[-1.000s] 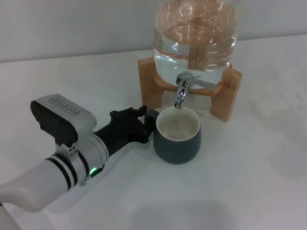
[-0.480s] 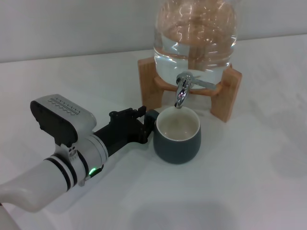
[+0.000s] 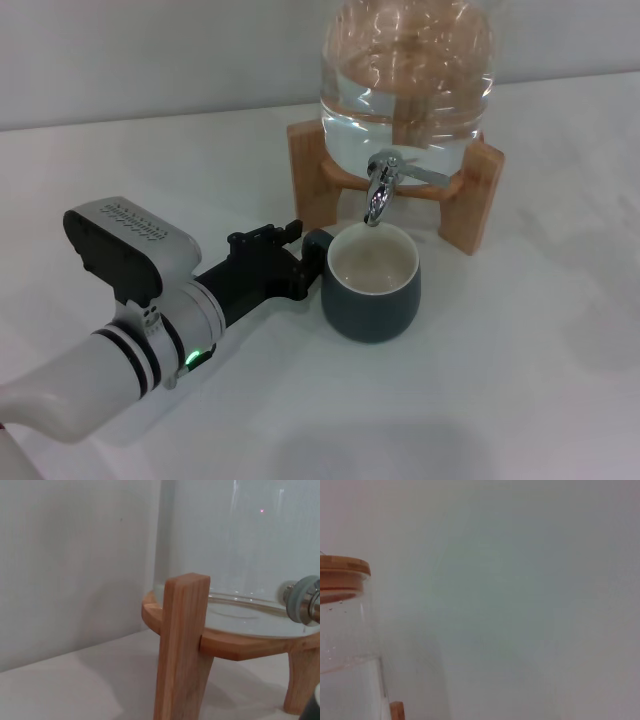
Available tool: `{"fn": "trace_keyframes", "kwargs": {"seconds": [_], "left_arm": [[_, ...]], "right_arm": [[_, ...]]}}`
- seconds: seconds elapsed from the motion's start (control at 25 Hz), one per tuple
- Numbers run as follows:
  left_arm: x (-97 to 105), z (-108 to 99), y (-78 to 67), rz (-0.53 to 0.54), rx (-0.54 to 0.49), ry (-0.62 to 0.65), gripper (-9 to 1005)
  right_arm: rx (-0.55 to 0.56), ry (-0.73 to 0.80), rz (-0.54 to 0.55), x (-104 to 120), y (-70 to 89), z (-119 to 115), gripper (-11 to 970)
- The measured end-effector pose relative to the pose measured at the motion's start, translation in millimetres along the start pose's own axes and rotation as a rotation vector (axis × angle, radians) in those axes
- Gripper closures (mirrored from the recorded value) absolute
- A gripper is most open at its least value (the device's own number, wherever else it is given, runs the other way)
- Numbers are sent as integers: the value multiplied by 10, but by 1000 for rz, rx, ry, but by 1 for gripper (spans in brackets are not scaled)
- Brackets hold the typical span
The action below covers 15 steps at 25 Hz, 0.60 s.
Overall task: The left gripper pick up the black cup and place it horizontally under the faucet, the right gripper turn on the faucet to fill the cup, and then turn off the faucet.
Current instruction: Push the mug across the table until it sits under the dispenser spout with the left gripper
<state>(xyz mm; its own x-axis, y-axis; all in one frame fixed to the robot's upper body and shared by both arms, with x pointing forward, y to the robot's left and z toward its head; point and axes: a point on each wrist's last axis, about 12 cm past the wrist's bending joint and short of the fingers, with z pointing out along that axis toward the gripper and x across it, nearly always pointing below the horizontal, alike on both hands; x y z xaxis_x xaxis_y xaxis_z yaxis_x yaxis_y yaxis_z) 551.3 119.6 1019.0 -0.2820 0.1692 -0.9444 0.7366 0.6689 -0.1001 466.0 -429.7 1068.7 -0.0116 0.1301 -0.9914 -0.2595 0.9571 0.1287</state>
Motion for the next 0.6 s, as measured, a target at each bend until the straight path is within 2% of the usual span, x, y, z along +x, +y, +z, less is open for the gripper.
{"fn": "trace_keyframes", "kwargs": {"seconds": [0.6], "left_arm": [[11,-18,30,-6,-10,1,612]], "right_arm": [[4,0,-4,1,-5,-6,105]]}}
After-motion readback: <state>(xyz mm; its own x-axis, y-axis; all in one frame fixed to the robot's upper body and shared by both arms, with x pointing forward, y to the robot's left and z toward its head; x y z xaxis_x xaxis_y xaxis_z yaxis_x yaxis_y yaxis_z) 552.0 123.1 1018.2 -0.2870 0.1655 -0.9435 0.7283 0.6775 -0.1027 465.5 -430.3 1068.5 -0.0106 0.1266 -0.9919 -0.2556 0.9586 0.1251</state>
